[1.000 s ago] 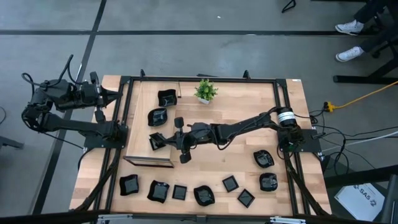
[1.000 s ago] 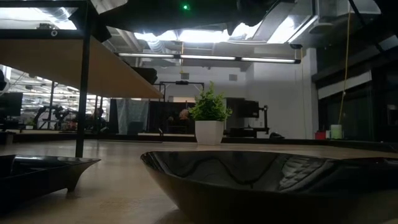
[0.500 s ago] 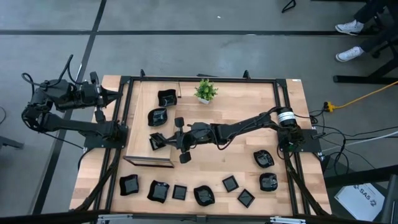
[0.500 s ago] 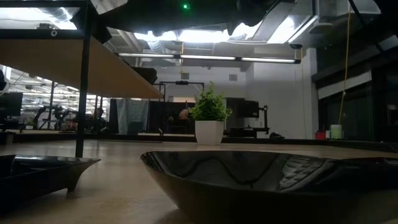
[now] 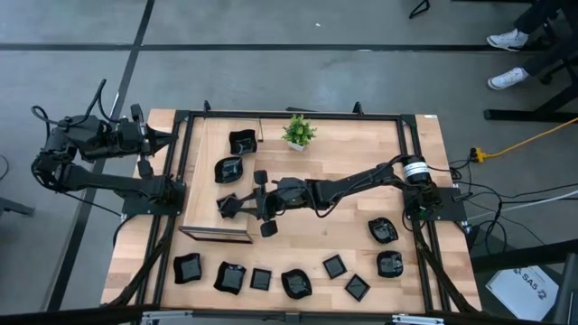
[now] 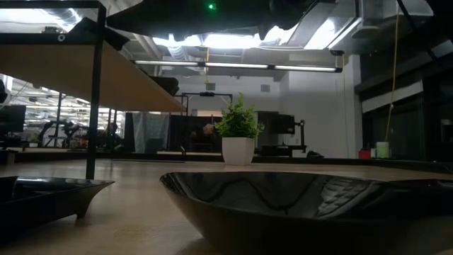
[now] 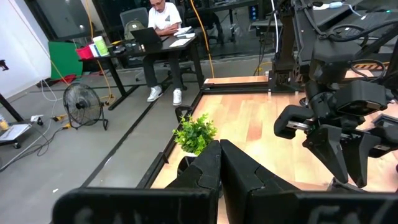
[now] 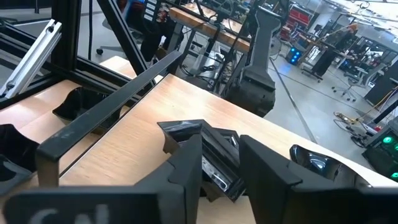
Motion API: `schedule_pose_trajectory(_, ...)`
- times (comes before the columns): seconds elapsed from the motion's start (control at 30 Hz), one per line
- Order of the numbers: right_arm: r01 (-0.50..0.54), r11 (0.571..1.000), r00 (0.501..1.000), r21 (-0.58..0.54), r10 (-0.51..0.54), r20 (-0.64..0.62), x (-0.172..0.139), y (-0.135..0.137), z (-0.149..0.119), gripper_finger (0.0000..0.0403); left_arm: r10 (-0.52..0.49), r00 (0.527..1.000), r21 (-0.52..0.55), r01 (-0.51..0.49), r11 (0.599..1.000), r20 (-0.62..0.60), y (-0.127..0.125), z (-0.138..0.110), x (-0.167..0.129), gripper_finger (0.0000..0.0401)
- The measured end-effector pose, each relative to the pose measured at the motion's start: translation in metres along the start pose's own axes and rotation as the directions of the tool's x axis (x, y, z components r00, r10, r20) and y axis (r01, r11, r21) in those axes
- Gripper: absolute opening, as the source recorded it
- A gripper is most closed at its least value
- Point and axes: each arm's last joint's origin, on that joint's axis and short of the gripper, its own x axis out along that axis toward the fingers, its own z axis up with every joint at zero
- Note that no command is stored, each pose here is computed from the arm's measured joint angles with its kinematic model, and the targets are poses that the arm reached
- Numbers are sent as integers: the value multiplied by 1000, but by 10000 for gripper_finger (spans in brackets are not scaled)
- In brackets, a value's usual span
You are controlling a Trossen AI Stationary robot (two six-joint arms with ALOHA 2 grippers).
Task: Pick & Place Mini shaped plates
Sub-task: Stack the black square plate on top of the black square plate on the shelf
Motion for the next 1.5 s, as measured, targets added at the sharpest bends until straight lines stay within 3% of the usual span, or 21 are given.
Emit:
schedule_pose_trajectory(0.2, -15, 1000, 999, -7, 14, -37, -1, -1, -1, 110, 0, 1000, 0, 0, 1000, 0, 0, 0, 0, 4)
schedule_pose_trajectory(0.43, -52, 998, 967, -37, 41, -250, -6, -10, 16, 96, 0, 1000, 0, 0, 1000, 0, 0, 0, 0, 4)
schedule_pose_trajectory(0.77, -77, 996, 954, -52, 58, -293, -7, -18, 31, 88, 0, 1000, 0, 0, 1000, 0, 0, 0, 0, 4)
schedule_pose_trajectory(0.9, -125, 985, 930, -122, 73, -361, -10, -16, 26, 88, 0, 1000, 0, 0, 1000, 0, 0, 0, 0, 4)
schedule_pose_trajectory(1.0, -86, 980, 918, -180, 8, -397, -11, -18, 25, 88, 0, 1000, 0, 0, 1000, 0, 0, 0, 0, 4)
schedule_pose_trajectory(1.27, -58, 990, 918, -131, 2, -396, -10, -24, 22, 82, 0, 1000, 0, 0, 1000, 0, 0, 0, 0, 4)
schedule_pose_trajectory(1.5, -116, 989, 937, -88, 79, -340, -9, -24, 24, 29, 0, 1000, 0, 0, 1000, -1, 0, 0, 0, 4)
